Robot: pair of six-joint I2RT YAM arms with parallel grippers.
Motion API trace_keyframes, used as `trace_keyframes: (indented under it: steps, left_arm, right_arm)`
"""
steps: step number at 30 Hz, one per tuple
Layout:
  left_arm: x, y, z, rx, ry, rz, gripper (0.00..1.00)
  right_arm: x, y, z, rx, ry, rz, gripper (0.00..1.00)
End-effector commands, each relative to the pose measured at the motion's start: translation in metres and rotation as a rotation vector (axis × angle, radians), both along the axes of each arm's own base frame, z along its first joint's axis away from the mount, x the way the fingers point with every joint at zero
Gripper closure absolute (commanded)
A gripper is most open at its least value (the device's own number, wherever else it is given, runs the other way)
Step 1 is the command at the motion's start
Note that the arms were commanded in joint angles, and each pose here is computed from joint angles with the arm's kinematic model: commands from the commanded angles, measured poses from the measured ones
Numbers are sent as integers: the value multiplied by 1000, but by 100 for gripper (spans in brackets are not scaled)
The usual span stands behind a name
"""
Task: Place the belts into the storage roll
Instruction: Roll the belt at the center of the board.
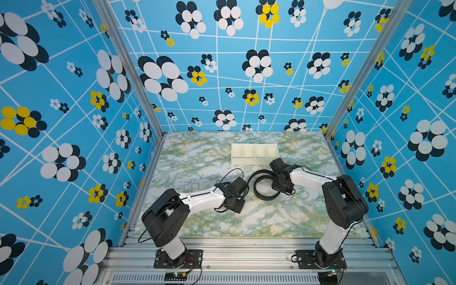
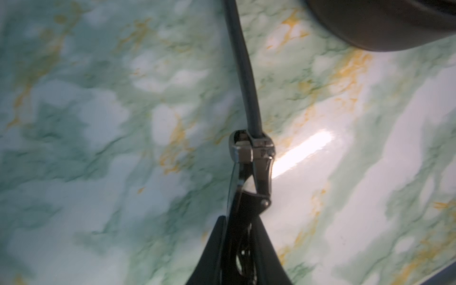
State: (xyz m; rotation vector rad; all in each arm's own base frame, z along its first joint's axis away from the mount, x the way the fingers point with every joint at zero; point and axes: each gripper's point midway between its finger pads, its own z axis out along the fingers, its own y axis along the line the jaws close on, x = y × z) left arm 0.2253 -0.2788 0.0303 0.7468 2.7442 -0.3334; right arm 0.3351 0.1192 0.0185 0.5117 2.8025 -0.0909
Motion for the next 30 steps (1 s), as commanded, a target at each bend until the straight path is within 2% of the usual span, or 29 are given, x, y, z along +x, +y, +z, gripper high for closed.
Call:
trace_keyframes:
  steps: [1,2,4,6,7,12,15,20,23,30]
  left_arm:
    - [-17,-37,-4,-73,65,-33,79]
    - [-20,-46,-4,-88,77,-44,77]
    - [-21,-56,-1,-102,82,-37,59]
    - [-17,-59,8,-124,64,-28,55]
    - [-14,-59,15,-134,43,-24,50]
    - [-2,-55,53,-123,-47,-37,44]
    - [10,-52,80,-131,-121,-55,36]
    - [55,-37,100,-153,-193,-34,33]
    - [79,-33,98,-171,-209,-42,33]
    - [110,-47,90,-181,-219,-105,31]
  right_arm:
    - [-7,2,-26,33,65,-13,100]
    - [-6,4,-25,39,63,-5,100]
    - [-5,8,-26,60,61,16,100]
    - [-6,10,-26,70,63,28,100]
    - [-7,10,-28,72,64,32,100]
    - [-9,9,-31,66,62,51,100]
    - [-6,14,-30,86,50,78,100]
    - [2,18,-21,95,12,125,100]
    - [5,22,-17,111,-12,147,100]
    - [8,31,-19,142,-21,152,100]
